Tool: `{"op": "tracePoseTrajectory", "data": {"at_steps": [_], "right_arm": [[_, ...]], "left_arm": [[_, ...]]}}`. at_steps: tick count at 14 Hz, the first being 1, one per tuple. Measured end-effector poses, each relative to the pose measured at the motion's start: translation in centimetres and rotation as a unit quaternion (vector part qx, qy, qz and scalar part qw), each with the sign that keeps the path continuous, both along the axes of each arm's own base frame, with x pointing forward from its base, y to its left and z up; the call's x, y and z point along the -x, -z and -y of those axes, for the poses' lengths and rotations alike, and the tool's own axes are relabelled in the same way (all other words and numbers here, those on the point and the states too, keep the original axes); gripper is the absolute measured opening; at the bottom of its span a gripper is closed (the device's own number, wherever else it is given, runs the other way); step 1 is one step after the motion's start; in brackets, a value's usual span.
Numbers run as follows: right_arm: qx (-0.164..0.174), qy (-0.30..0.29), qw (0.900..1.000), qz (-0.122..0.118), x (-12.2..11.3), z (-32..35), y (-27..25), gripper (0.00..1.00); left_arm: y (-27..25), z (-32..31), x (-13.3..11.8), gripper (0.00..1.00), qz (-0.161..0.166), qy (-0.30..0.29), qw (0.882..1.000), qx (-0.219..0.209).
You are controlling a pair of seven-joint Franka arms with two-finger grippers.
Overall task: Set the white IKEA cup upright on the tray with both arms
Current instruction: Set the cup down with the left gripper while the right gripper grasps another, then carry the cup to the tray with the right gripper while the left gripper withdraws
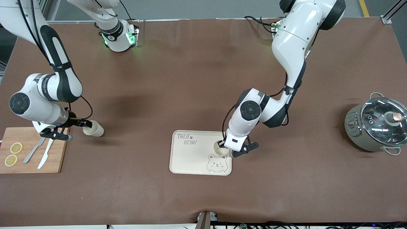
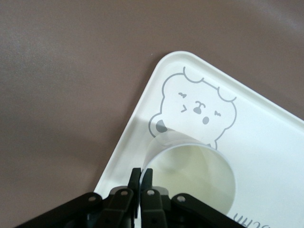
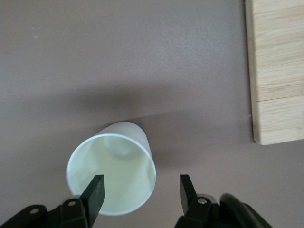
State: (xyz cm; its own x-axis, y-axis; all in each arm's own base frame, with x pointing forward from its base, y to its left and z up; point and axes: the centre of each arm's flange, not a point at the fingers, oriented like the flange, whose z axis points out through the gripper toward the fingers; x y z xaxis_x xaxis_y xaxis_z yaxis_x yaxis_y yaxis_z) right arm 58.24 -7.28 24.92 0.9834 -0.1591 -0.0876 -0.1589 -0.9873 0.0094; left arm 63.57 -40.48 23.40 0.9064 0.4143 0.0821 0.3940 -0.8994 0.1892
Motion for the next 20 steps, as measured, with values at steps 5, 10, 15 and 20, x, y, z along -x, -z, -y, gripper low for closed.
{"op": "tracePoseTrajectory", "data": {"at_steps": [5,10,15,20], "right_arm": [[0.001,0.005,1.0,0.008,-0.2,0.6,2.1,0.38],[-0.001,0.0,1.0,0.002,-0.9,0.0,1.1,0.03],[-0.027,0.048,0.998,-0.036,-4.4,-7.0,-4.9,0.03],[-0.035,0.141,0.989,-0.005,-6.4,-22.1,-8.8,0.03]], "left_arm": [[0.4,-0.5,-0.4,0.48,0.003,-0.003,1.0,-0.009],[-6.0,-2.3,-2.9,0.98,0.023,-0.009,0.999,-0.039],[-14.9,-8.1,-5.2,1.0,0.051,0.006,0.996,-0.077],[-20.7,-16.1,-5.6,1.0,0.008,0.031,0.993,-0.11]]}}
